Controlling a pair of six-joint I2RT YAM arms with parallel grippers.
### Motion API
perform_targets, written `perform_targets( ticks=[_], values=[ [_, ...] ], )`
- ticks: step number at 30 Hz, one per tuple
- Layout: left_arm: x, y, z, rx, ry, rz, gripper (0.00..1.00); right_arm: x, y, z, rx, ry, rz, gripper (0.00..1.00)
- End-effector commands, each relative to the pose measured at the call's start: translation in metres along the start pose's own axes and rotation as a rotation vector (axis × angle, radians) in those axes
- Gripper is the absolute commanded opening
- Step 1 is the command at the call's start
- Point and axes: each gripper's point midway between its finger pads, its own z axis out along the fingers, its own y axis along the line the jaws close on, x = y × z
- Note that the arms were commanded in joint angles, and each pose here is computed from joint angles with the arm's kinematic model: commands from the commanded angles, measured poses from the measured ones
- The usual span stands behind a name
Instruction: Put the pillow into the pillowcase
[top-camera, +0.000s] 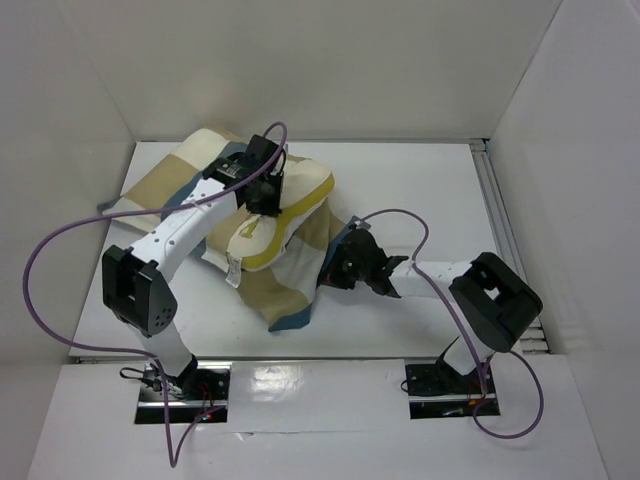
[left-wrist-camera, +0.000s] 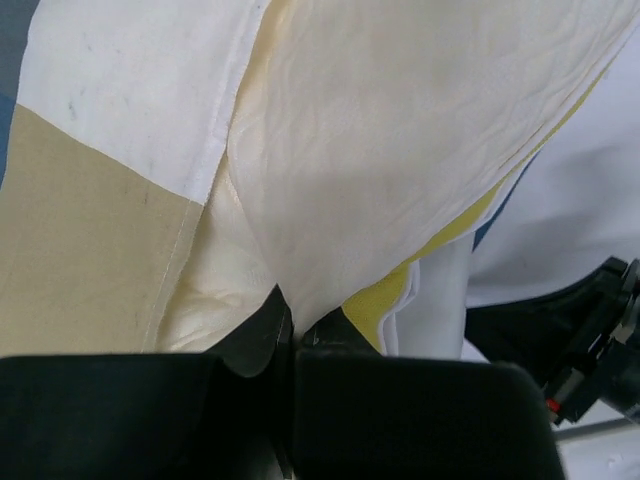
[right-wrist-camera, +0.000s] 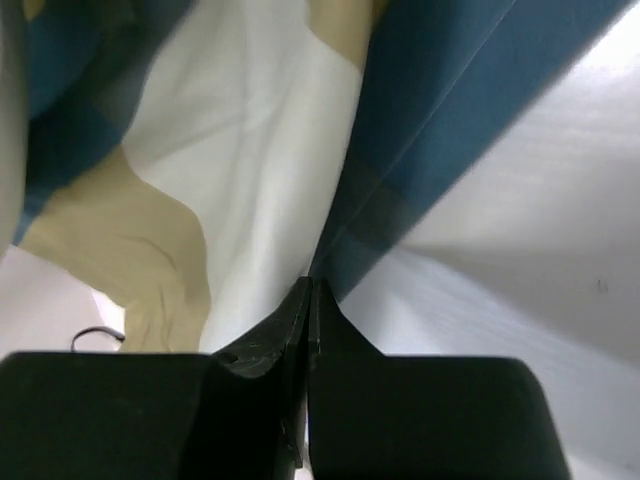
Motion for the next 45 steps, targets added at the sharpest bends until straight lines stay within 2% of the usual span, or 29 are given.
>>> perform_targets(
  ticks=[1, 2, 5, 9, 11, 12, 13, 14, 16, 18, 19, 21, 22, 23, 24, 25, 29, 30, 31, 33, 34, 36, 37, 41, 42, 45],
  values=[
    [-0.016, -0.021, -0.020, 0.118, -0.052, -0.031, 0.00, -0.053, 0.026, -0.014, 0.005, -0.177, -0.122, 0.00],
    [-0.014, -0.028, -0.021, 0.128, -0.048, -0.048, 0.00, -0.048, 0.005, -0.021, 0.117, -0.150, -0.143, 0.00],
    [-0.007, -0.059, -0.022, 0.180, -0.039, -0.039, 0.00, -0.075, -0.020, -0.055, 0.221, -0.226, -0.163, 0.00],
    [-0.012, -0.093, -0.016, 0.215, -0.041, -0.043, 0.00, -0.110, -0.038, -0.098, 0.238, -0.332, -0.137, 0.00],
    [-0.021, -0.099, -0.010, 0.218, -0.048, -0.044, 0.00, -0.111, -0.029, -0.103, 0.181, -0.302, -0.143, 0.00],
    [-0.022, -0.097, -0.009, 0.202, -0.049, -0.044, 0.00, -0.113, -0.021, -0.099, 0.133, -0.295, -0.143, 0.35],
    [-0.028, -0.094, -0.010, 0.201, -0.062, -0.053, 0.00, -0.108, -0.020, -0.090, 0.108, -0.255, -0.144, 0.61],
    [-0.031, -0.087, -0.009, 0.191, -0.065, -0.066, 0.00, -0.094, -0.011, -0.081, 0.047, -0.188, -0.144, 0.74],
    [-0.035, -0.080, -0.007, 0.190, -0.064, -0.082, 0.00, -0.093, 0.001, -0.067, -0.025, -0.176, -0.122, 0.89],
    [-0.038, -0.074, -0.006, 0.181, -0.067, -0.094, 0.00, -0.076, 0.004, -0.046, -0.063, -0.110, -0.077, 0.89],
    [-0.041, -0.069, -0.009, 0.178, -0.077, -0.103, 0.00, -0.077, 0.012, -0.037, -0.100, -0.121, -0.083, 0.89],
    [-0.045, -0.065, -0.014, 0.177, -0.090, -0.112, 0.00, -0.063, 0.022, -0.011, -0.095, -0.061, -0.110, 0.82],
    [-0.048, -0.061, -0.017, 0.175, -0.100, -0.120, 0.00, -0.059, 0.023, -0.003, -0.086, -0.049, -0.117, 0.73],
    [-0.051, -0.057, -0.020, 0.173, -0.110, -0.128, 0.00, -0.056, 0.025, 0.004, -0.084, -0.037, -0.134, 0.40],
    [-0.051, -0.056, -0.020, 0.165, -0.114, -0.128, 0.00, -0.058, 0.025, 0.013, -0.061, -0.035, -0.144, 0.17],
    [-0.050, -0.051, -0.017, 0.156, -0.107, -0.135, 0.00, -0.059, 0.022, 0.013, -0.039, -0.037, -0.140, 0.00],
    [-0.050, -0.032, -0.019, 0.096, -0.123, -0.141, 0.00, -0.092, -0.002, -0.015, 0.040, -0.149, -0.127, 0.00],
    [-0.046, -0.025, -0.015, 0.073, -0.110, -0.147, 0.00, -0.107, 0.002, -0.035, 0.033, -0.206, -0.142, 0.00],
    [-0.046, -0.018, -0.015, 0.059, -0.101, -0.158, 0.00, -0.123, -0.021, -0.050, 0.113, -0.240, -0.108, 0.00],
    [-0.050, -0.010, -0.018, 0.050, -0.113, -0.183, 0.00, -0.147, -0.028, -0.078, 0.153, -0.309, -0.115, 0.00],
    [-0.050, -0.010, -0.020, 0.050, -0.111, -0.192, 0.00, -0.171, -0.025, -0.106, 0.156, -0.394, -0.134, 0.00],
    [-0.054, -0.011, -0.023, 0.055, -0.124, -0.194, 0.00, -0.183, -0.031, -0.134, 0.199, -0.430, -0.140, 0.00],
    [-0.059, -0.016, -0.029, 0.056, -0.139, -0.198, 0.00, -0.202, -0.022, -0.161, 0.201, -0.506, -0.170, 0.00],
    [-0.061, -0.029, -0.018, -0.005, -0.131, -0.180, 0.00, -0.208, -0.010, -0.207, 0.237, -0.569, -0.210, 0.00],
    [-0.055, -0.026, 0.005, -0.050, -0.090, -0.171, 0.00, -0.206, -0.008, -0.211, 0.233, -0.575, -0.211, 0.00],
    [-0.042, -0.037, 0.033, -0.080, -0.019, -0.168, 0.00, -0.202, -0.014, -0.218, 0.257, -0.573, -0.209, 0.00]
  ],
)
